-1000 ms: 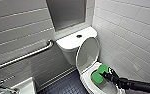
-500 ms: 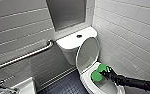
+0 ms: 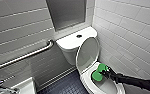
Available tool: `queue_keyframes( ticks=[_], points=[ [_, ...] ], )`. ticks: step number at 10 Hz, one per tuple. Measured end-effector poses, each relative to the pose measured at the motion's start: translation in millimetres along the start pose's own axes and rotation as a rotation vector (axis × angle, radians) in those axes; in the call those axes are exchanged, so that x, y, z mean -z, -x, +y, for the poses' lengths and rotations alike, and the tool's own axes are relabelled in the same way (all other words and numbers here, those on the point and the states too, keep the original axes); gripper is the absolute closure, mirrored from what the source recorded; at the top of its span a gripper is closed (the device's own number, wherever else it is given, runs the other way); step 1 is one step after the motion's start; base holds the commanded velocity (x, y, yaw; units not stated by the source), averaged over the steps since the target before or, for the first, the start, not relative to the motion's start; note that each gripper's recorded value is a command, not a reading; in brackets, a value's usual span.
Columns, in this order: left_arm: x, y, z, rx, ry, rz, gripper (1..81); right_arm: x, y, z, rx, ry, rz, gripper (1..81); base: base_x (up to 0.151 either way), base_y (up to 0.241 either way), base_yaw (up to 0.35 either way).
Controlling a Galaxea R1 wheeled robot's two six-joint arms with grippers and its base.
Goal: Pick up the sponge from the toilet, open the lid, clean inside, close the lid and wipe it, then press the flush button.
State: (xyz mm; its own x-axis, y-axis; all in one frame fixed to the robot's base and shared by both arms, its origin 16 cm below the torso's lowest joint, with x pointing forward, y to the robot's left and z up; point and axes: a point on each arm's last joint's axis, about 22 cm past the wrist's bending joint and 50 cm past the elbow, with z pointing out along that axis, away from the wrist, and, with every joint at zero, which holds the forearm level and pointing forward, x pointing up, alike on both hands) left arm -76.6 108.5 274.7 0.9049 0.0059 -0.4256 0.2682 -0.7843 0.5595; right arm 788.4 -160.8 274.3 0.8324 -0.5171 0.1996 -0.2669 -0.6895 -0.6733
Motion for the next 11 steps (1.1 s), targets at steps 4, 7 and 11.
queue_keyframes(
  ticks=[4, 7, 11],
  points=[
    [-0.8, -0.2, 0.1, 0.0, -0.001, 0.0, 1.0, 9.6, -8.6, 12.2, 0.0, 0.01, 0.004, 81.1, 0.0, 0.0, 0.0],
    [-1.3, -0.1, 0.6, -0.001, -0.001, 0.0, 1.0, 34.1, 0.5, 19.8, -0.013, 0.026, 0.026, 81.1, 0.0, 0.0, 0.0],
    [-1.1, 0.0, 0.0, -0.001, 0.0, 0.0, 1.0, 78.4, 34.9, 59.2, -0.064, 0.09, 0.022, 81.1, 0.0, 0.0, 0.0]
  ],
)
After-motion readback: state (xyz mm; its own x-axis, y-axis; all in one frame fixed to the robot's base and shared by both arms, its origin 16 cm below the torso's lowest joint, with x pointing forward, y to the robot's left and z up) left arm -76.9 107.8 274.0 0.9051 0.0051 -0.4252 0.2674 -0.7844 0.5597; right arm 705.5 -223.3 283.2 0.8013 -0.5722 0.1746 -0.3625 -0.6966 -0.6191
